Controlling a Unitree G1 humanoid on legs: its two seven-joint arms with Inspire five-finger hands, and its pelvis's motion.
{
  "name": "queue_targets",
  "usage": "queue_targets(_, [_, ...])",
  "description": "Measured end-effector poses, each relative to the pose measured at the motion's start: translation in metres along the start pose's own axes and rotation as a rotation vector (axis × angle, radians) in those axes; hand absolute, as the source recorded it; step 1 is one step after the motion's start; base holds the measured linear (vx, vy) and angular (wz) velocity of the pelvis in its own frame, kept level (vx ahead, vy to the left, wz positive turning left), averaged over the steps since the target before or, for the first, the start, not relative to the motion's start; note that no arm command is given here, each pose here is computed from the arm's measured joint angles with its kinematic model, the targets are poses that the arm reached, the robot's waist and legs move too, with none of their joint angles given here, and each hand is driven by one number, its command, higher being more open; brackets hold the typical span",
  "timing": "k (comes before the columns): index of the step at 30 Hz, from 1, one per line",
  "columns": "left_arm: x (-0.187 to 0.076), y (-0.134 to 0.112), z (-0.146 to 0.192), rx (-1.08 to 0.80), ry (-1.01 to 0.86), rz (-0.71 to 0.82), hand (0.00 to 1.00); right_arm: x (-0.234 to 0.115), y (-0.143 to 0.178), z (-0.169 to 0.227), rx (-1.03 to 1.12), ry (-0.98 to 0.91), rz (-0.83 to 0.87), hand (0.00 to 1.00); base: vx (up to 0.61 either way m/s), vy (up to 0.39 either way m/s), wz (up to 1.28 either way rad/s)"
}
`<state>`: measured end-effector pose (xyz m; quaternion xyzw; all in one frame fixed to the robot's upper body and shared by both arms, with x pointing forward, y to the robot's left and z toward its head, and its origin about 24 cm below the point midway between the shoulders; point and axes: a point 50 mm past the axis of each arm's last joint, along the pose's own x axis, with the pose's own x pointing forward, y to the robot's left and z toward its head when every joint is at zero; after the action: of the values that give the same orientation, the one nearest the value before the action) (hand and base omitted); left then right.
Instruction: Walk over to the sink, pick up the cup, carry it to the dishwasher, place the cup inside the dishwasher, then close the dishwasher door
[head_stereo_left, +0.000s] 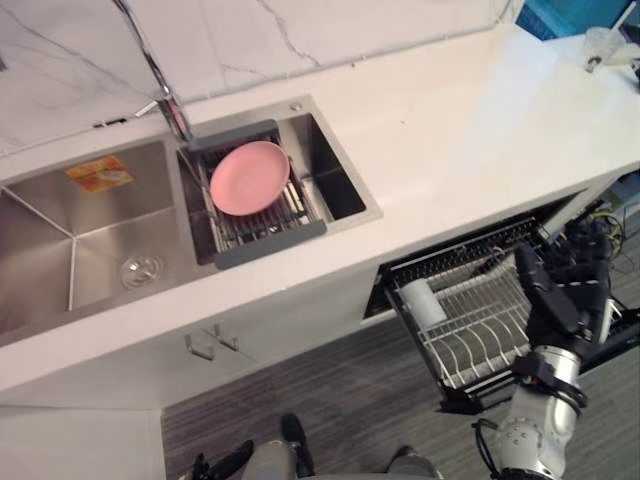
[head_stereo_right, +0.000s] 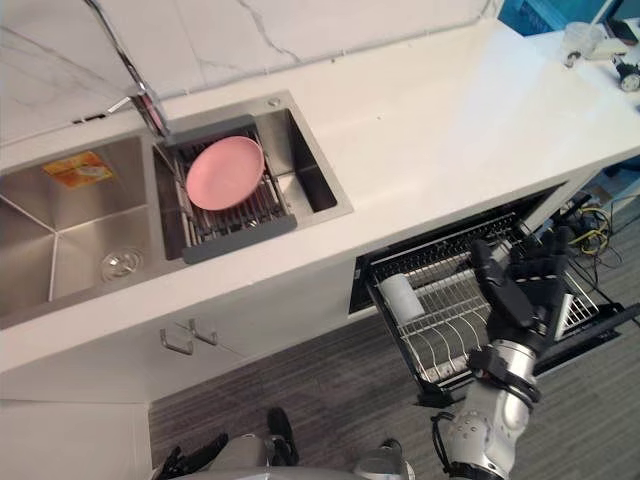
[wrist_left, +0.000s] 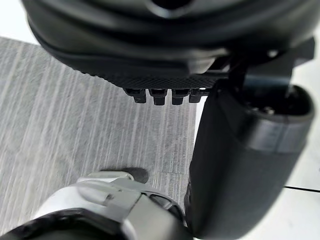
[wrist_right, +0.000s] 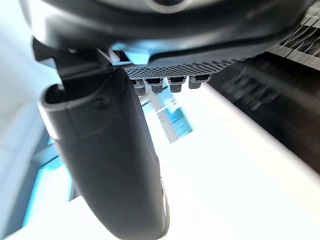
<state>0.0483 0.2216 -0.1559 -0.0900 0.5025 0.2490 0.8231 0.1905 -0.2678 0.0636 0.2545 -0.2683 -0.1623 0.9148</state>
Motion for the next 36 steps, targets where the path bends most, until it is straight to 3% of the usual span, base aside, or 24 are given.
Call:
queue_targets(4, [0.002, -0.007, 0.006, 0.059, -0.011, -0.075, 1.00, 0.007, 0.038, -0.011, 0.099, 0.018, 0.194, 1.00, 0.02, 0.115, 0.09])
queue_targets(10, [0.007, -0.015, 0.021, 0.143, -0.032, -0.179, 1.00, 0.012, 0.065, -0.026, 0.232, 0.095, 0.283, 1.00, 0.08, 0.094, 0.35])
queue_targets(15, [0.010, -0.022, 0.031, 0.213, -0.037, -0.221, 1.00, 0.009, 0.055, -0.042, 0.220, 0.188, 0.250, 1.00, 0.20, 0.069, 0.91])
queue_targets(20, [0.010, -0.018, 0.027, 0.263, 0.000, -0.223, 1.00, 0.015, 0.042, -0.031, 0.183, 0.179, 0.232, 1.00, 0.18, -0.029, 1.10])
queue_targets(21, [0.011, -0.018, 0.024, 0.279, 0.044, -0.243, 1.00, 0.024, 0.026, -0.019, 0.172, 0.139, 0.143, 1.00, 0.04, -0.007, 0.34])
queue_targets(31, [0.010, -0.024, 0.019, 0.271, 0.078, -0.253, 1.00, 0.025, 0.026, -0.019, 0.154, 0.147, 0.133, 1.00, 0.01, -0.003, 0.11])
queue_targets(36, [0.010, -0.029, 0.013, 0.217, 0.149, -0.263, 1.00, 0.032, 0.025, -0.015, -0.204, 0.185, 0.160, 1.00, 0.07, -0.019, -0.19])
